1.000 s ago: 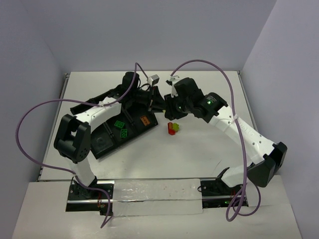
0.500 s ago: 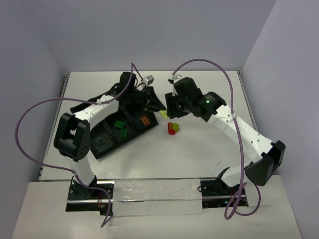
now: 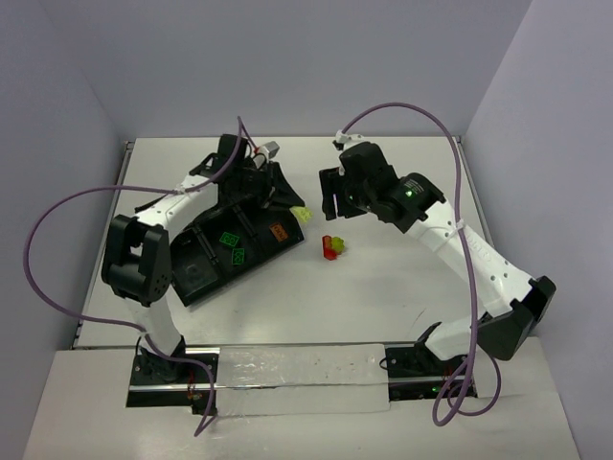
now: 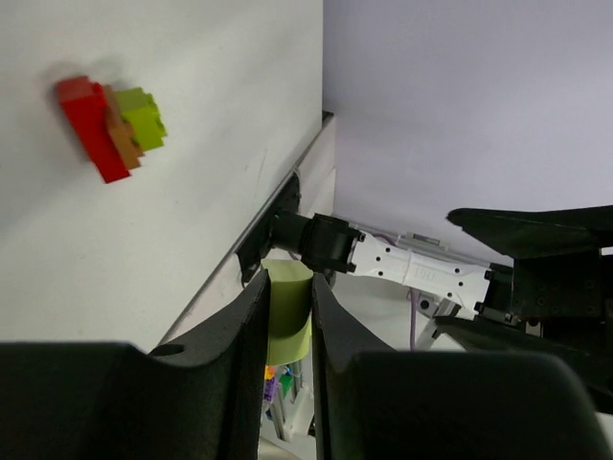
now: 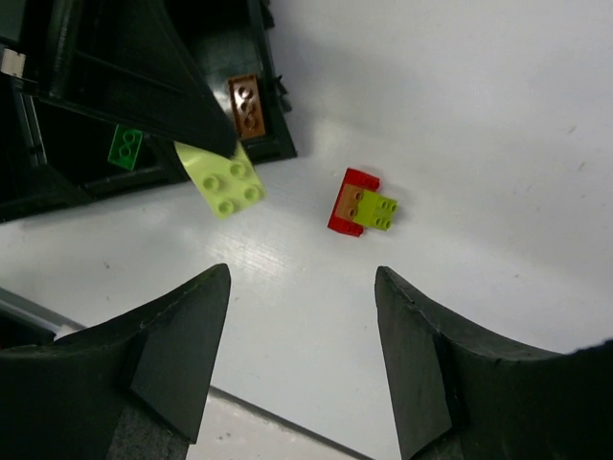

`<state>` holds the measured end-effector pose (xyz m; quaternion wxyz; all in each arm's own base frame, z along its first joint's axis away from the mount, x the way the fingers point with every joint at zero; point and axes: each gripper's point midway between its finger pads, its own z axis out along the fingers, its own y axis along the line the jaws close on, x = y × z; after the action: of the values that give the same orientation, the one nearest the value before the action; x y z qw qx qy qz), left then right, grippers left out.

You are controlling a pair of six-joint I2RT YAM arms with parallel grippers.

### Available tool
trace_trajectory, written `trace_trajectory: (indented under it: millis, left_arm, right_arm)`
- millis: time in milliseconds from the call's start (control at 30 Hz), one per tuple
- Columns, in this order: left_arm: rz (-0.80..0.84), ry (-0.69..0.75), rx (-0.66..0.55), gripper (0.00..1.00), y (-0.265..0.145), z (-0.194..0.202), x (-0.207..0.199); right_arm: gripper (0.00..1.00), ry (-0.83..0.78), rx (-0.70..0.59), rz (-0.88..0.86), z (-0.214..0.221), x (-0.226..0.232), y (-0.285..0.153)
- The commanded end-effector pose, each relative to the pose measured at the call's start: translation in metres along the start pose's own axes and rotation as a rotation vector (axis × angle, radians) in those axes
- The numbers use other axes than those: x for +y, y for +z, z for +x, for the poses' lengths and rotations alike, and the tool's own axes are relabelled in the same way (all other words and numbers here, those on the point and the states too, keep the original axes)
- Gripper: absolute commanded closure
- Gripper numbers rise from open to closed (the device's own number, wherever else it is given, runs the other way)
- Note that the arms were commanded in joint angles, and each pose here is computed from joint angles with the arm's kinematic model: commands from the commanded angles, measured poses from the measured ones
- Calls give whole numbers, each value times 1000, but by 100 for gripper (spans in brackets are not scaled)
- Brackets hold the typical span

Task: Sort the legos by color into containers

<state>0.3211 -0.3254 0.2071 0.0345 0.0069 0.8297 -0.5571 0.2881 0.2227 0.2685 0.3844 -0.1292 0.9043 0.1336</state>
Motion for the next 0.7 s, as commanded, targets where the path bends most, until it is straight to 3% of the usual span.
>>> trace_trajectory:
  millis: [0, 167, 367, 500, 667]
  left_arm:
    - [-28, 65, -123, 100, -44, -40, -10]
    - [-71, 37, -322, 100, -113, -77, 6]
    - [-348, -93, -611, 100, -206, -128, 92]
    - [-426, -157, -709, 100, -238, -144, 127]
    - [-514, -190, -767, 100, -248, -158, 157]
  right_arm:
    - [30, 63, -175, 79, -42, -20, -42]
    - [30, 95, -166, 111, -35, -29, -39]
    - [30, 97, -124, 84, -26, -23, -27]
    - [30, 88, -112, 81, -26, -21, -22]
    - [30, 80, -99, 83, -25, -20, -17]
